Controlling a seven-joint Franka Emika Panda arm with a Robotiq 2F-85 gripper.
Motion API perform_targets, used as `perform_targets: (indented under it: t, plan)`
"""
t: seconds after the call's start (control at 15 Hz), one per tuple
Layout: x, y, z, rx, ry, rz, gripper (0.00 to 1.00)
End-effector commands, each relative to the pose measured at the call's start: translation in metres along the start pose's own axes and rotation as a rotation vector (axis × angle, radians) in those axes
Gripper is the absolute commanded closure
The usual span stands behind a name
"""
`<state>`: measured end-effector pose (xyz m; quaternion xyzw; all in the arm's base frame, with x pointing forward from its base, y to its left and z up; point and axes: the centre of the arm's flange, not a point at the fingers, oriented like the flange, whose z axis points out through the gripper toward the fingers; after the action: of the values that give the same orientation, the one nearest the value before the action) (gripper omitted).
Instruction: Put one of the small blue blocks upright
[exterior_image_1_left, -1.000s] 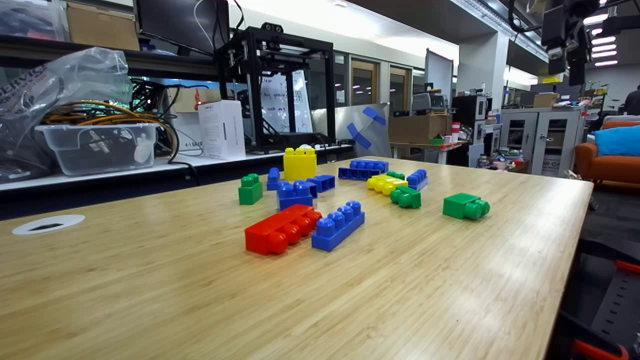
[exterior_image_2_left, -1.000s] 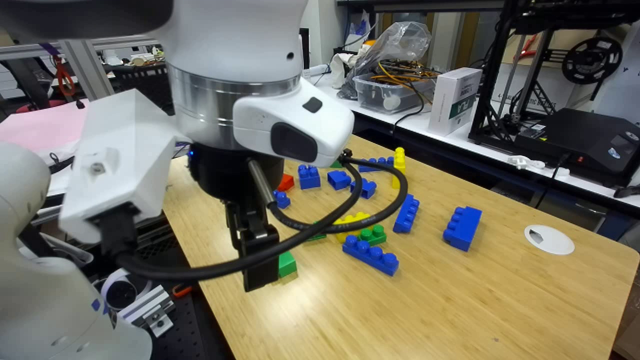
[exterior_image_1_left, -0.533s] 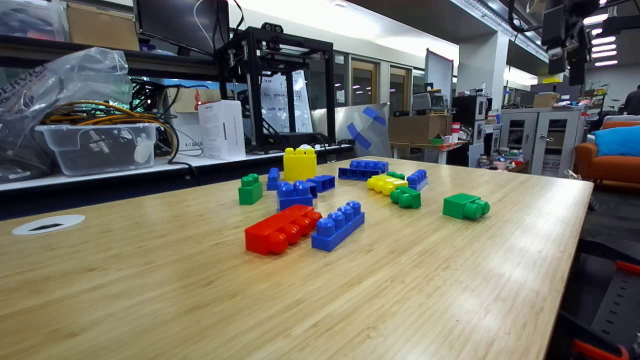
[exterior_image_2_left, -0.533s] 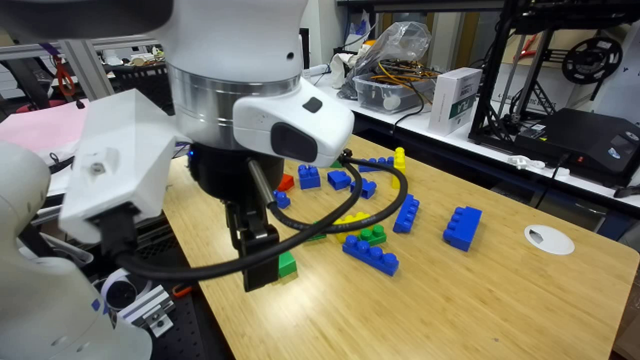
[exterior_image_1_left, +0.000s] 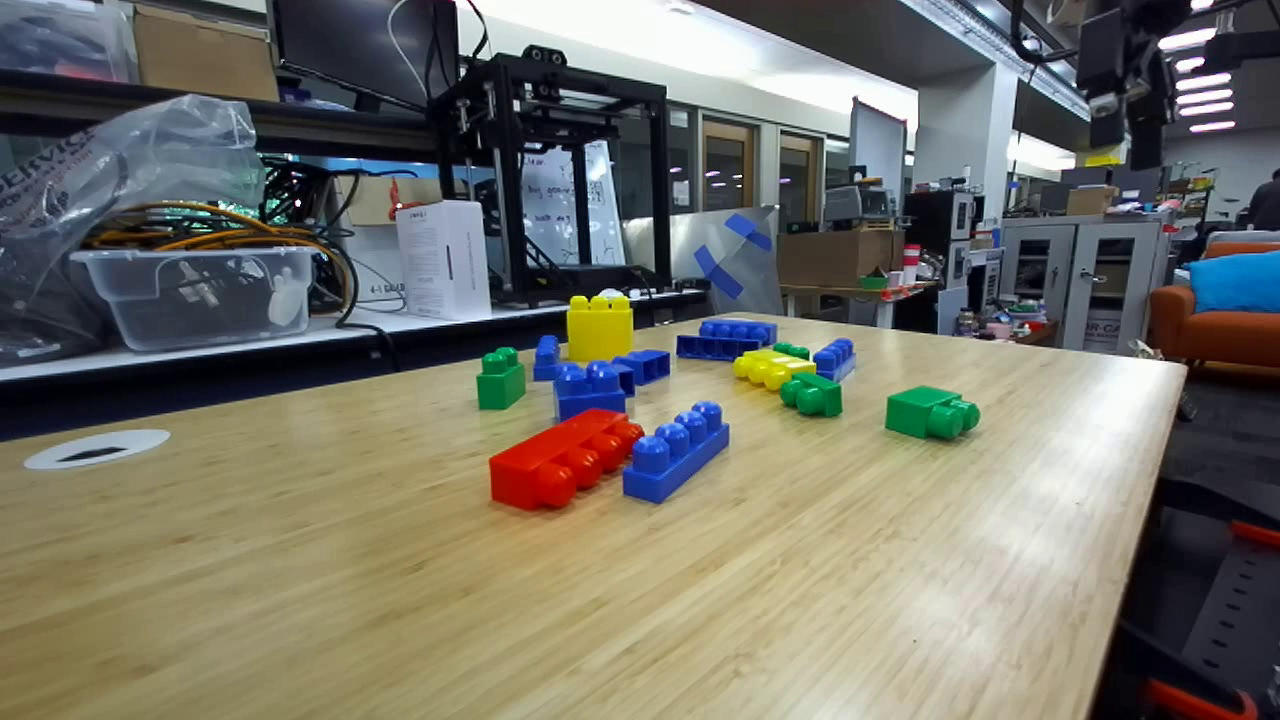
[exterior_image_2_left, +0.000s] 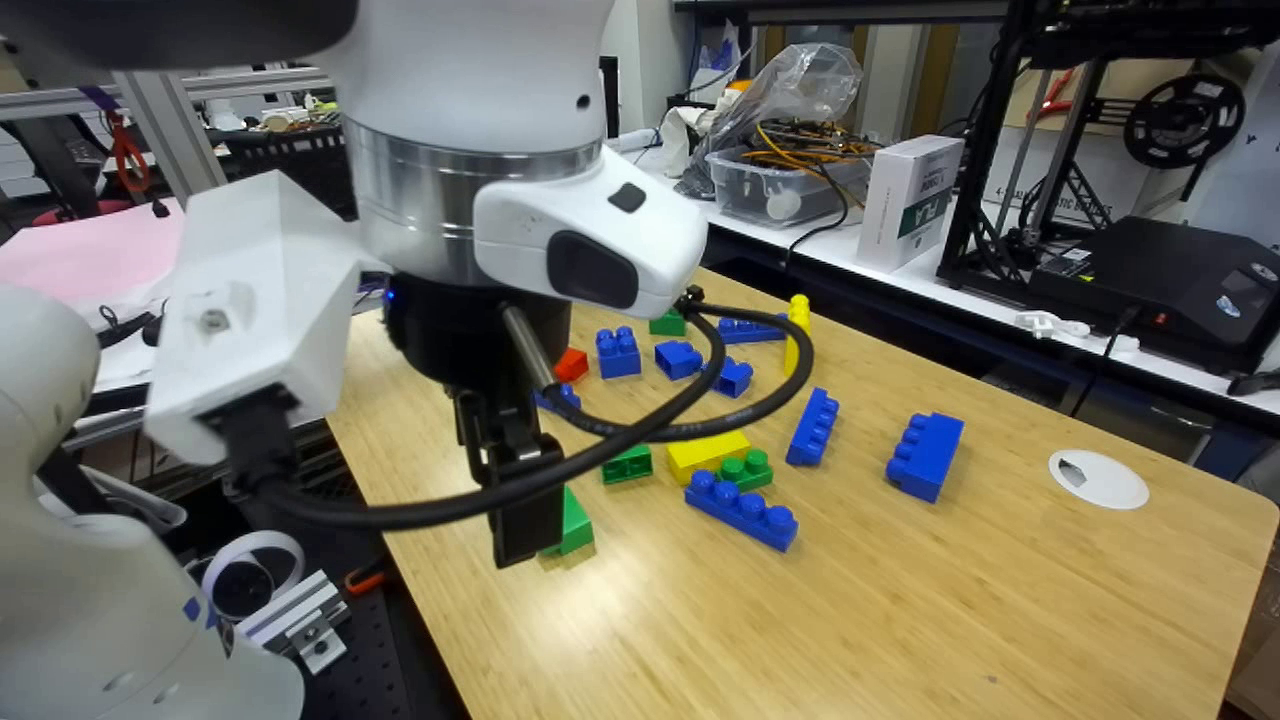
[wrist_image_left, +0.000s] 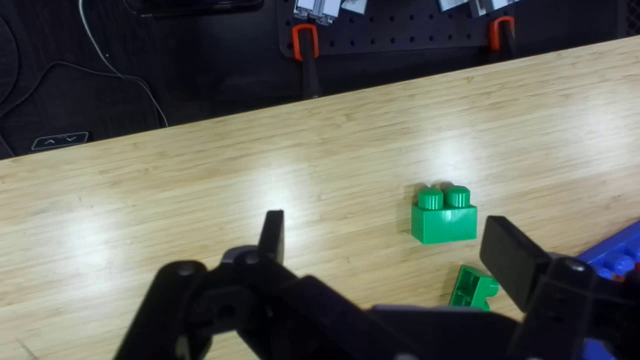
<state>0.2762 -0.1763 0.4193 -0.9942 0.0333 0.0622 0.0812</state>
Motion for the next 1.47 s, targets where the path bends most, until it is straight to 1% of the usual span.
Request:
perform_targets:
  t: [0.0, 0.27, 0.6, 0.93, 1.0, 1.4]
  plan:
    - [0.023, -0.011, -0.002, 0.003, 0.015, -0.049, 0.0]
    - [0.056, -0.04, -0.007, -0.026, 0.068, -0.129, 0.0]
    - [0.11, -0.076, -0.013, -0.068, 0.128, -0.191, 0.0]
    - [0.169, -0.109, -0.017, -0.137, 0.103, -0.22, 0.0]
    - [0.18, -0.115, -0.017, -0.149, 0.109, -0.229, 0.0]
    - [0.236, -0.155, -0.013, -0.183, 0.091, -0.278, 0.0]
